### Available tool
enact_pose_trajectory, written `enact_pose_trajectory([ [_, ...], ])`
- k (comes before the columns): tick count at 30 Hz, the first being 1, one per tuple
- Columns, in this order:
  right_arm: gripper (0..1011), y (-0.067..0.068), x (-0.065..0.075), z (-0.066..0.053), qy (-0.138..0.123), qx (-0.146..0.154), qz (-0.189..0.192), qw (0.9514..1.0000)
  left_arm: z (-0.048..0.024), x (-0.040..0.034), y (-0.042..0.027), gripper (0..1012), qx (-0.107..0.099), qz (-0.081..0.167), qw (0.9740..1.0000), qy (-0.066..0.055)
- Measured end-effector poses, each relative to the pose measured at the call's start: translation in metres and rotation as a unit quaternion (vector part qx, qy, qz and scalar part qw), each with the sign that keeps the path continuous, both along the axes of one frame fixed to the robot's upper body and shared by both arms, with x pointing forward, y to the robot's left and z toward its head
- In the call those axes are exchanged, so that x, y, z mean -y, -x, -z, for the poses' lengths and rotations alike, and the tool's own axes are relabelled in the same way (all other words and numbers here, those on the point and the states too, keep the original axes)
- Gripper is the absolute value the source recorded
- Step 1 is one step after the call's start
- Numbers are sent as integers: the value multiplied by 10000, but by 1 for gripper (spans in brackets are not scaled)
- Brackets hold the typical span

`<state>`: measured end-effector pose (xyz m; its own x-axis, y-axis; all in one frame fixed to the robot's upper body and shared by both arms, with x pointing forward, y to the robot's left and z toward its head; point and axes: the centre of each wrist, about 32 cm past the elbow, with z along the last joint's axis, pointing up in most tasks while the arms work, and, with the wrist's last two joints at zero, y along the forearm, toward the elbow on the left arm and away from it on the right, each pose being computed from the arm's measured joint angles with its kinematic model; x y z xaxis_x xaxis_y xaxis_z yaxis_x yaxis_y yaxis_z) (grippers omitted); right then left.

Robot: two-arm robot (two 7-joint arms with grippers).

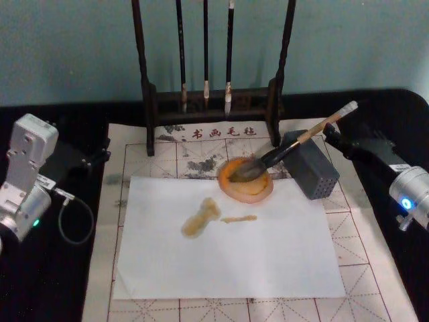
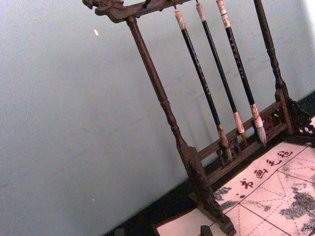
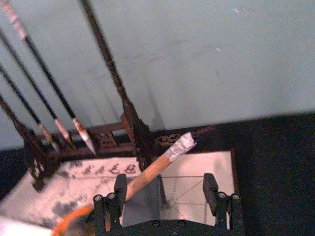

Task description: Pick up the brush from the inkstone, write on the paper, then place the brush back to its original position.

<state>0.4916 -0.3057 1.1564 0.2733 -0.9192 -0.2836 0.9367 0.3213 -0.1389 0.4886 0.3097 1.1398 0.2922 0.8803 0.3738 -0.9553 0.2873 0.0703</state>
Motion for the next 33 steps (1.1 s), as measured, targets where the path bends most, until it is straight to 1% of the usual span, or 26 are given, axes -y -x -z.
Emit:
enact_pose_trajectory([
  [2, 1002, -12, -15, -2, -270, -104, 73, 9996, 0, 0, 0, 1001, 0, 0, 10000, 0],
  [3, 1002, -24, -31, -6, -516, -196, 146, 9984, 0, 0, 0, 1001, 0, 0, 10000, 0],
  [7, 1002, -48, -58, -14, -935, -344, 276, 9946, 0, 0, 0, 1001, 0, 0, 10000, 0],
  [8, 1002, -57, -73, -20, -1123, -411, 324, 9923, 0, 0, 0, 1001, 0, 0, 10000, 0],
  [9, 1002, -60, -81, -21, -1205, -439, 340, 9912, 0, 0, 0, 1001, 0, 0, 10000, 0],
  [10, 1002, -66, -99, -24, -1393, -506, 382, 9882, 0, 0, 0, 1001, 0, 0, 10000, 0],
  [11, 1002, -71, -107, -27, -1483, -534, 398, 9867, 0, 0, 0, 1001, 0, 0, 10000, 0],
  [12, 1002, -76, -122, -31, -1679, -593, 427, 9831, 0, 0, 0, 1001, 0, 0, 10000, 0],
  [15, 1002, -82, -153, -32, -1927, -672, 446, 9779, 0, 0, 0, 1001, 0, 0, 10000, 0],
  [16, 1002, -87, -179, -34, -2061, -725, 451, 9748, 0, 0, 0, 1001, 0, 0, 10000, 0],
  [19, 1002, -100, -213, -38, -2234, -792, 468, 9704, 0, 0, 0, 1001, 0, 0, 10000, 0],
  [20, 1002, -116, -238, -37, -2337, -828, 485, 9676, 0, 0, 0, 1001, 0, 0, 10000, 0],
  [22, 1002, -132, -261, -37, -2442, -861, 502, 9646, 0, 0, 0, 1001, 0, 0, 10000, 0],
  [23, 1002, -150, -284, -38, -2548, -893, 523, 9614, 0, 0, 0, 1001, 0, 0, 10000, 0],
  [25, 1002, -167, -304, -41, -2635, -919, 537, 9588, 0, 0, 0, 1001, 0, 0, 10000, 0],
  [26, 1002, -183, -321, -42, -2703, -941, 556, 9566, 0, 0, 0, 1001, 0, 0, 10000, 0],
  [31, 1002, -234, -356, -46, -2844, -1027, 583, 9514, 0, 0, 0, 1001, 0, 0, 10000, 0],
  [33, 1002, -242, -361, -48, -2866, -1047, 582, 9505, 0, 0, 0, 1001, -1, 0, 10000, 0],
])
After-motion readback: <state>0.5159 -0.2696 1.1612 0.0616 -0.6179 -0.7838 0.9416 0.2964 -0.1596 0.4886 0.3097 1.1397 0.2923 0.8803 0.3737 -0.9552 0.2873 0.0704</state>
